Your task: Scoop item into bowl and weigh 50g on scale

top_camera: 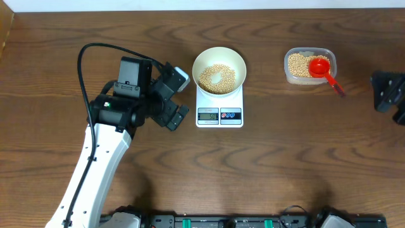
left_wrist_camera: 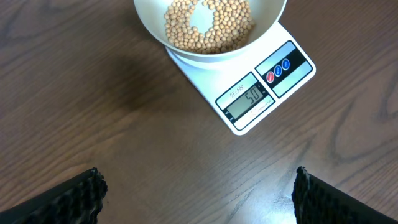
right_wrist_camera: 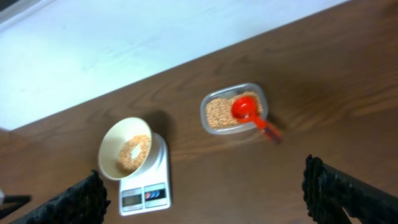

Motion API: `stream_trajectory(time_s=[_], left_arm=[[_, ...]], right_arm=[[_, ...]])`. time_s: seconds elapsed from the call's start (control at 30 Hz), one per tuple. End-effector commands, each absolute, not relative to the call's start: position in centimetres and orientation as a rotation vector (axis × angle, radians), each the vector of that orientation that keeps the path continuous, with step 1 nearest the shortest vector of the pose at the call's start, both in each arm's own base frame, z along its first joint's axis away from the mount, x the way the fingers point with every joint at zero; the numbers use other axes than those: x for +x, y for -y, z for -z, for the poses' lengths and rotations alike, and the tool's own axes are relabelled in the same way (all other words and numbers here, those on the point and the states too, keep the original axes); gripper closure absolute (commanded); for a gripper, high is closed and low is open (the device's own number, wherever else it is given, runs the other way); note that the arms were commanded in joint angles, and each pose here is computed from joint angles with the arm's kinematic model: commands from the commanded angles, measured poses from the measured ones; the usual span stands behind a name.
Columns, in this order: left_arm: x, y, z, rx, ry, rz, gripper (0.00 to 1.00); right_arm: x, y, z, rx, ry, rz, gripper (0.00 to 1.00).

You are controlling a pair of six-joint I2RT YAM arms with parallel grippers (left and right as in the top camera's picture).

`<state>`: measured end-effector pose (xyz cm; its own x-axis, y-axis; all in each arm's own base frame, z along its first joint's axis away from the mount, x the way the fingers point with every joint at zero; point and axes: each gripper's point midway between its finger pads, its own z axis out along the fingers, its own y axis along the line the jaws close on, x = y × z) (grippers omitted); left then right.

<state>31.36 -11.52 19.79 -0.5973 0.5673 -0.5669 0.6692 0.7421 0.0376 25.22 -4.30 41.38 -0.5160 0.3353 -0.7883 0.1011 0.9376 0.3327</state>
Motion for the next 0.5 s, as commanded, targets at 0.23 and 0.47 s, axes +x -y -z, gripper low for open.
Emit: stream_trajectory(time_s=[0.23, 0.47], left_arm=[[31.5, 11.4, -19.7, 0.916, -2.390, 0.239, 0.02], [31.5, 11.4, -19.7, 0.916, -2.390, 0.239, 0.02]], right_arm=[[23.4, 5.8, -40.7, 0.364, -2.041, -0.051, 0.01], [22.4, 3.8, -38.0, 0.241, -1.892, 0.012, 0.01]])
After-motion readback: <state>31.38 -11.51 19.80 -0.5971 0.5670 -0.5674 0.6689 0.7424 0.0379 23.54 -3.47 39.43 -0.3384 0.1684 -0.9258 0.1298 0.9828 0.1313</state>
